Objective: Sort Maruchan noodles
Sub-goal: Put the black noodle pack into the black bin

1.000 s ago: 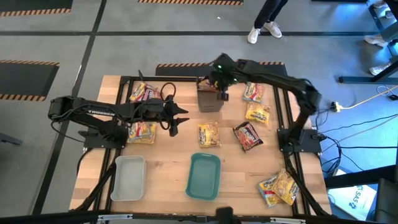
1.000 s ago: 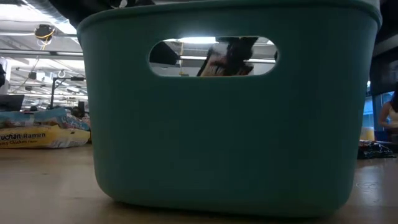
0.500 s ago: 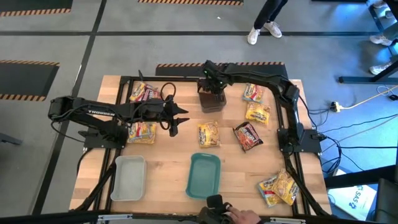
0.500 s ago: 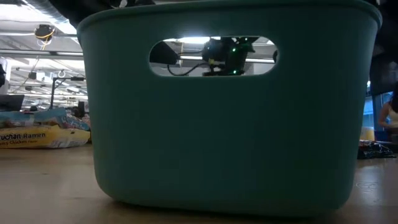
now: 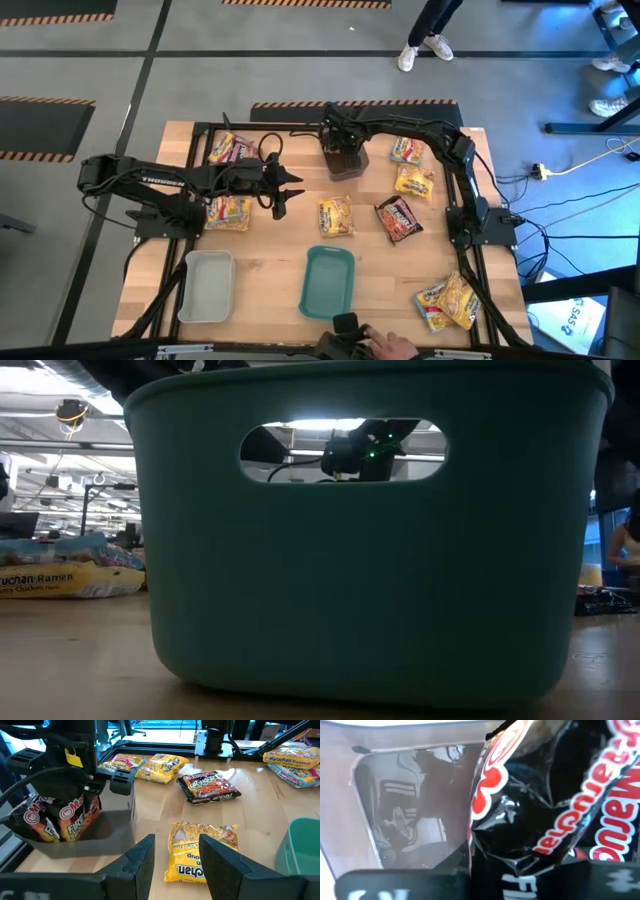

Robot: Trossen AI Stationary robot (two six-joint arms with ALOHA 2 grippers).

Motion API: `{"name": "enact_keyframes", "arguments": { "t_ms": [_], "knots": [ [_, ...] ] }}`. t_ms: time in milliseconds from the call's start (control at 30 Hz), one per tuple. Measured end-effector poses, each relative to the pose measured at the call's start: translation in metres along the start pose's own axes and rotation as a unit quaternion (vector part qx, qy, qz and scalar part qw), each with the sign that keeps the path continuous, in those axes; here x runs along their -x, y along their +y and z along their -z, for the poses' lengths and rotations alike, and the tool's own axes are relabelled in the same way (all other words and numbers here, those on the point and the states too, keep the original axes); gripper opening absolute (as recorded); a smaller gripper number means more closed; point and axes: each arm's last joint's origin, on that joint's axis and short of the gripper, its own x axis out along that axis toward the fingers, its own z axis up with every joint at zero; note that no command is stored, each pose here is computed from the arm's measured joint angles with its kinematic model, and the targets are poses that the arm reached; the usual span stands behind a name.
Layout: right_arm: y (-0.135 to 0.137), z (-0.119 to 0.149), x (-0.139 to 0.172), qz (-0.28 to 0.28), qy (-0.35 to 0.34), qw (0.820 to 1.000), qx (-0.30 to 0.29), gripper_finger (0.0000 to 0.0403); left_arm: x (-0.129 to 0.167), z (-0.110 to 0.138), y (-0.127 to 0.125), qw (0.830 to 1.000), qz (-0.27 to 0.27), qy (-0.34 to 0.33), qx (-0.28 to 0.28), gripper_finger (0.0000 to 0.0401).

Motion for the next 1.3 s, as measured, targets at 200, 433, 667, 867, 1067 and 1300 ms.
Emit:
{"name": "enact_keyframes", "arguments": {
  "t_ms": [200,433,667,867,1067,1300],
  "knots": [
    [-0.001,-0.001,0.001,0.007,-0.004,1.000,-0.025,0.0167,0.000,0.000,0.000,1.000,0.000,0.000,0.000,0.0147],
    [0.010,0.000,0.044,0.006,-0.006,0.998,-0.063,0.0228,0.000,0.000,0.000,1.000,0.000,0.000,0.000,0.0147],
    [0.035,0.010,0.126,-0.015,-0.048,0.992,-0.116,0.0234,0.000,0.000,0.000,1.000,0.000,0.000,0.000,0.0147],
    [0.067,0.027,0.183,-0.043,-0.071,0.981,-0.175,0.0234,0.000,0.000,0.000,1.000,0.000,0.000,0.000,0.0147],
    [0.109,0.046,0.193,-0.065,-0.071,0.974,-0.204,0.0234,0.000,0.000,0.000,1.000,-0.001,0.000,0.000,0.0147],
    [0.163,0.082,0.168,-0.076,-0.050,0.964,-0.248,0.0234,0.000,0.000,0.000,1.000,-0.001,-0.001,0.000,0.0147]
  ]
}}
